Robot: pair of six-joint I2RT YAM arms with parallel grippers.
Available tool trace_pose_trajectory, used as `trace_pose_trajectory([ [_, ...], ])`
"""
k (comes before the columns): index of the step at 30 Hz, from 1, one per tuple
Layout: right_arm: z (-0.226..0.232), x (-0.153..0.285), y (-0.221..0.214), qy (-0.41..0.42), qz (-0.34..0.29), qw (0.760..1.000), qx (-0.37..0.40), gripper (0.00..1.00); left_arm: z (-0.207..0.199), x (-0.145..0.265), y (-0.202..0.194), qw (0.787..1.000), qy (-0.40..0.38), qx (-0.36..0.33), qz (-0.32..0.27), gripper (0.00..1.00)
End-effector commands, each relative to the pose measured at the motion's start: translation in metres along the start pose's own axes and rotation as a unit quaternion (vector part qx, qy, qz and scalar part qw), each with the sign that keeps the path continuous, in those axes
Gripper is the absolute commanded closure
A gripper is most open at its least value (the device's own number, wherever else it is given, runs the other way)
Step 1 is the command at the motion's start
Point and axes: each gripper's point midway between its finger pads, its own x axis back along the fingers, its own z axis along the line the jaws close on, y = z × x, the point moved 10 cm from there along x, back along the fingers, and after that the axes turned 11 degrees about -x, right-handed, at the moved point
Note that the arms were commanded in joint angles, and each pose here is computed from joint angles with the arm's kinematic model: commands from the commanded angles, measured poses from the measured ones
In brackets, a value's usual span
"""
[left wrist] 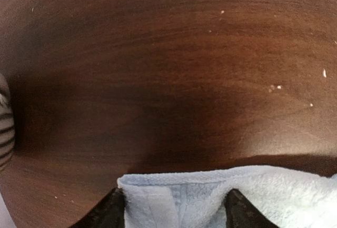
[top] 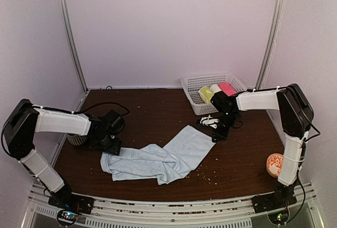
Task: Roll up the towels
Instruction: Pick up the towel from the center of the board, then place the towel at the center of the board.
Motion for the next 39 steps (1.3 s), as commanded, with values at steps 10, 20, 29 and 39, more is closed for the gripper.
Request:
trace_pose_trajectory([
  [10,-0.030,0.093,-0.015,-0.017,-0.071,0.994,-0.085,1.00,-0.010,0.013,0.034,0.995,-0.052,-0.030,-0.076,1.00],
  [20,-0.081,0.273,-0.061,-0.019,-0.311,0.932,-0.184,1.00,0.029,0.189,0.069,0.901,-0.149,-0.038,-0.405,1.00],
  [29,-0.048,0.261,-0.114,-0.066,-0.267,0.942,-0.192,1.00,0.031,0.201,0.016,0.837,-0.259,-0.047,-0.480,1.00],
  [39,0.002,0.208,-0.154,0.034,-0.136,0.987,-0.075,0.83,0.025,0.160,0.000,0.883,-0.241,-0.046,-0.400,1.00],
])
